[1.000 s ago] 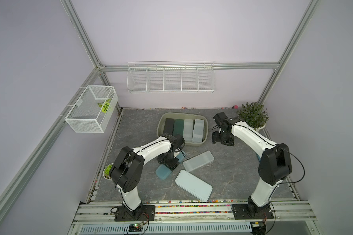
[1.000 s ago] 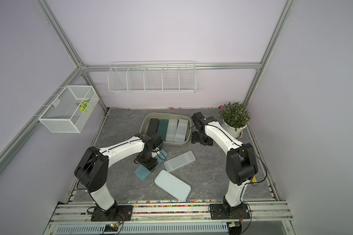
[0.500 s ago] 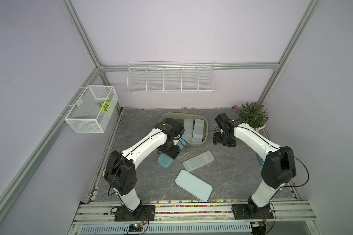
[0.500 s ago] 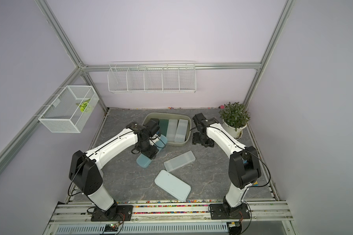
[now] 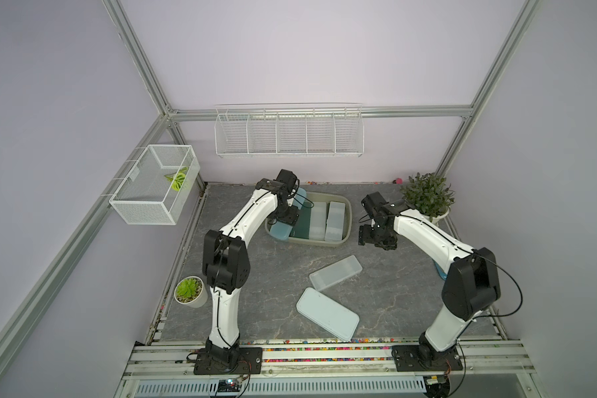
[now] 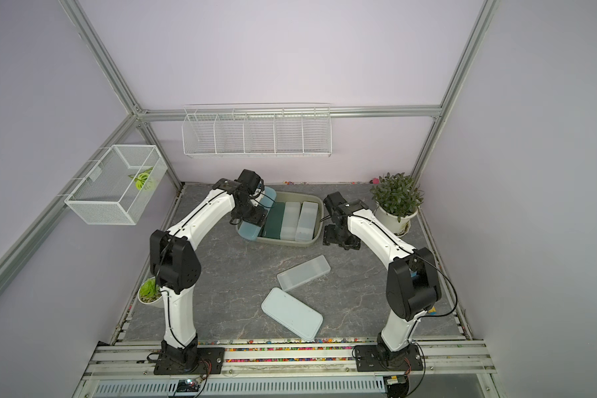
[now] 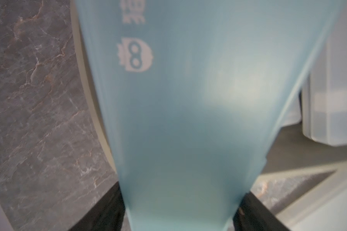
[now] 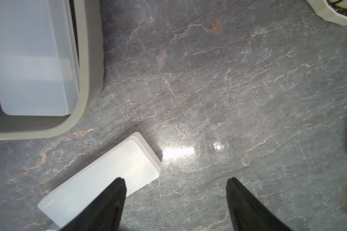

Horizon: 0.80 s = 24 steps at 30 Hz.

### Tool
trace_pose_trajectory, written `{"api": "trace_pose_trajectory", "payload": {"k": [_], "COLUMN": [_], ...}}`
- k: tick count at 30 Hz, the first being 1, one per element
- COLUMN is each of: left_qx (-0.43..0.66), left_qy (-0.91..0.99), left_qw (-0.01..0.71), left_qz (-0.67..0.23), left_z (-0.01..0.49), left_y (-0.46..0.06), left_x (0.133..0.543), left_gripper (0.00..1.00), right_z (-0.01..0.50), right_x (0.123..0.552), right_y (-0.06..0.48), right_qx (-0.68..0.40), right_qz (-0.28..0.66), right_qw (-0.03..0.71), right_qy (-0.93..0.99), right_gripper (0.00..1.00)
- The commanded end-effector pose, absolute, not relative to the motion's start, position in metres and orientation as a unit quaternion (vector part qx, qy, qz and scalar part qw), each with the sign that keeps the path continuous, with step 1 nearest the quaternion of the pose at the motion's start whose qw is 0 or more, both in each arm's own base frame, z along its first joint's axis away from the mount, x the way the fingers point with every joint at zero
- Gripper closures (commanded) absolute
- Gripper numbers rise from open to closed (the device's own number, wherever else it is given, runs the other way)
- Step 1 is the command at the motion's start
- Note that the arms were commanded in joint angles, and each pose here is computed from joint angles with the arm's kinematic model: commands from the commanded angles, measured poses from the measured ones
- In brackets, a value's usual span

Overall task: Put the pencil case into the storage box
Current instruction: Place the pencil case at the storage box.

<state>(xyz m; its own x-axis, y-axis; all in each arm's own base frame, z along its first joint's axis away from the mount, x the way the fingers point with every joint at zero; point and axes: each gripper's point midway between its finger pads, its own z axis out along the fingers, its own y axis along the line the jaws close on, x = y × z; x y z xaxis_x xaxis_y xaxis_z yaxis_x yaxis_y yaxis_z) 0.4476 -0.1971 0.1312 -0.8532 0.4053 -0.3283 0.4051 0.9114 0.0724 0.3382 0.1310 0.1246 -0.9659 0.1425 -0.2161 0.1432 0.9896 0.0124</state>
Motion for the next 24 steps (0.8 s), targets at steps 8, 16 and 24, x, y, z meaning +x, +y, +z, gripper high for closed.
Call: {"api": "trace_pose_trajectory", "payload": {"k": [8,16,24], "left_qx": [0.181,0.174,0.164], "left_qy": [0.956,0.967,0.973], "left_qw": [0.227,0.189,0.163], "left_qz": [0.031,0.006,0.003], "left_z": [0.115,0.075,0.057], "left_y": [-0.181,-0.185,-0.184], "left_x": [0.527,0.525,0.518], "left_gripper": [0.45,0.45,0.42], "right_z": [0.133,0.132,0.129], "right_x": [0.33,0.335,0.338], "right_y": [0.13,0.133,0.136], "right_qx": [0.074,0.071,0.069], "right_qz": [0.0,-0.003,-0.005], "right_qw": [0.108,0.099,0.093], "right_qy": [0.991,0.993,0.993], "right_gripper": [0.17,0.17,0.17]}}
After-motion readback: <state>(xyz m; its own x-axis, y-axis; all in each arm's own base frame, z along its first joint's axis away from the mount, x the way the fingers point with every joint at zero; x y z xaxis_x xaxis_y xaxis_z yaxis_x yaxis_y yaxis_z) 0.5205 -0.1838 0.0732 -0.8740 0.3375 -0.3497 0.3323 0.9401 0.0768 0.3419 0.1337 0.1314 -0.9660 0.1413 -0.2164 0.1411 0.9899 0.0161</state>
